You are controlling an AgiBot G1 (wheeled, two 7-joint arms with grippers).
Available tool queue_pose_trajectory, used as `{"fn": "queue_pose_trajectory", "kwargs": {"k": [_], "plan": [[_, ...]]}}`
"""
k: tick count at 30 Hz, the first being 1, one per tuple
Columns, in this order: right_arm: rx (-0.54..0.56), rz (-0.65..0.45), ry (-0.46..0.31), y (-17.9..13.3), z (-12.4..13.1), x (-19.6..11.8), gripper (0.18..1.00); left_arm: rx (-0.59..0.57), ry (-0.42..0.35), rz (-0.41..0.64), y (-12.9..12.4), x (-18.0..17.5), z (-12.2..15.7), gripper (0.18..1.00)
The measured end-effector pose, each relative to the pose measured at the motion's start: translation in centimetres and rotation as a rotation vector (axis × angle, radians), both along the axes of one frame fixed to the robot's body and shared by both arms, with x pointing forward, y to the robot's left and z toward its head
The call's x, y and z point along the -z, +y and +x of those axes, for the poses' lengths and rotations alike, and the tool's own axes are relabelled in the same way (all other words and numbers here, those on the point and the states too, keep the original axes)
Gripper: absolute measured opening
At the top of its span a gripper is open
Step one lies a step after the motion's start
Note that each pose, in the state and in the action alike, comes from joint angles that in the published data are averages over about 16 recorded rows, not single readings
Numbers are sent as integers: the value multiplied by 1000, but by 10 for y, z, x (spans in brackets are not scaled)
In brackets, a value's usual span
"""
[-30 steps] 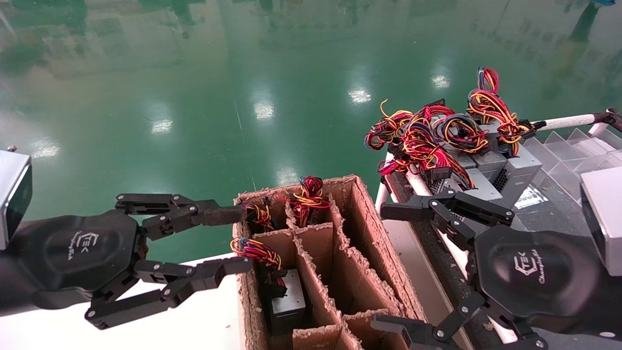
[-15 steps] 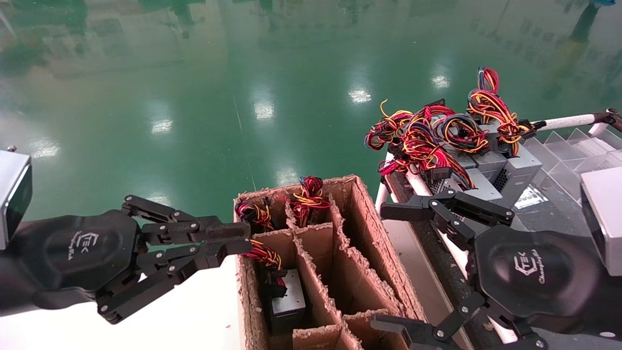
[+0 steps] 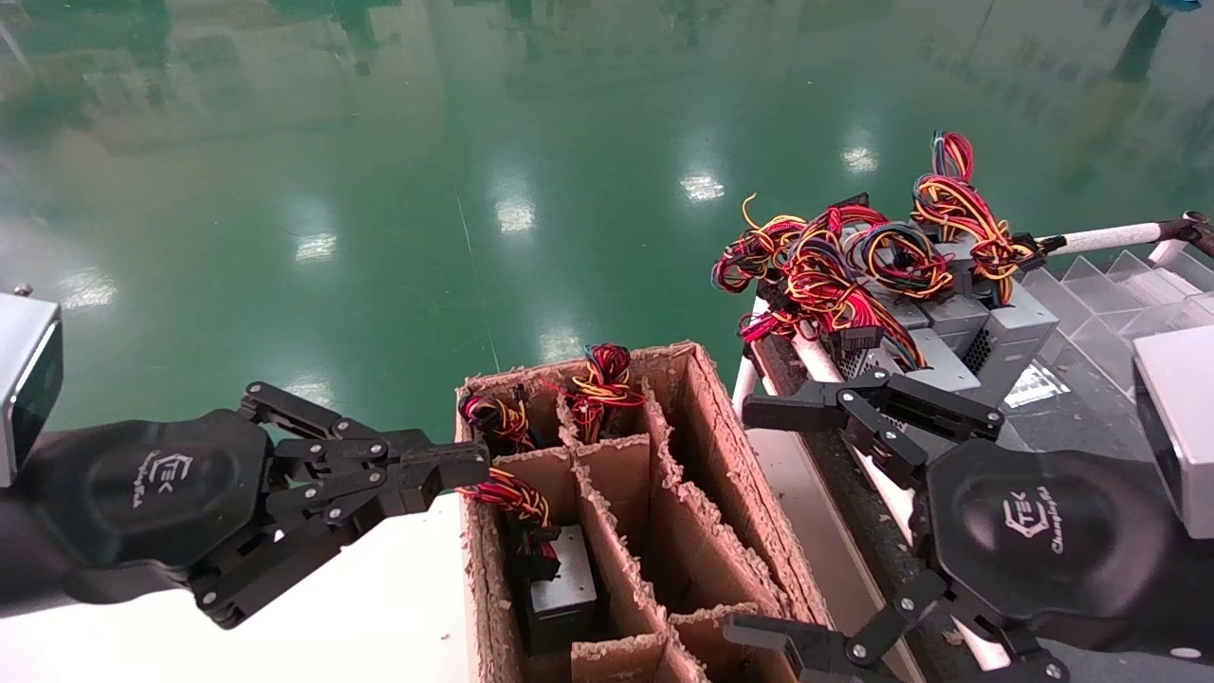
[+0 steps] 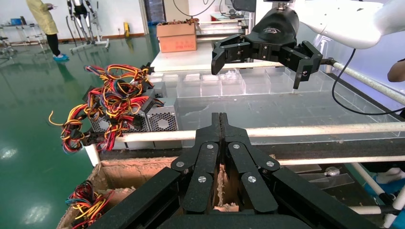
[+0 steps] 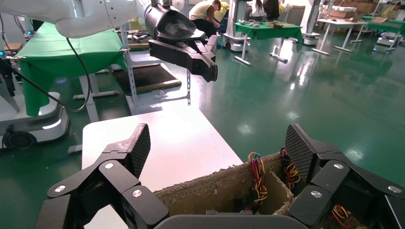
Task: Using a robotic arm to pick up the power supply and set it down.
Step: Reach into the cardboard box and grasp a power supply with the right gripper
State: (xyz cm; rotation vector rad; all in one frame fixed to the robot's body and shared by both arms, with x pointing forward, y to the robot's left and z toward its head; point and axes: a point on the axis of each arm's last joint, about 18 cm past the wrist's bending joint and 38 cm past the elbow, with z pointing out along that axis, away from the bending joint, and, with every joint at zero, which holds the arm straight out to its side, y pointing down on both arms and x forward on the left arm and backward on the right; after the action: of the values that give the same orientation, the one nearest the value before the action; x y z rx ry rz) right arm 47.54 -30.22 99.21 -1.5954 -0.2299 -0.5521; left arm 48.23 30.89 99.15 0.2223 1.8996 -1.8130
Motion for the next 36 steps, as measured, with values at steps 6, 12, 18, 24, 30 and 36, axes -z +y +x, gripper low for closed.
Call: {"fn": "queue_pose_trajectory", "kwargs": {"k": [6,12,18,24,30,36], "plan": [[0,0,0,0,0,0,1001,0,0,0,0,0,0,210],[0,0,0,0,0,0,1001,0,0,0,0,0,0,251],[0,0,0,0,0,0,1001,0,0,0,0,0,0,325],[0,0,0,0,0,0,1001,0,0,0,0,0,0,435],[0,0,0,0,0,0,1001,0,0,0,0,0,0,571],[0,0,0,0,0,0,1001,0,0,0,0,0,0,713]]}}
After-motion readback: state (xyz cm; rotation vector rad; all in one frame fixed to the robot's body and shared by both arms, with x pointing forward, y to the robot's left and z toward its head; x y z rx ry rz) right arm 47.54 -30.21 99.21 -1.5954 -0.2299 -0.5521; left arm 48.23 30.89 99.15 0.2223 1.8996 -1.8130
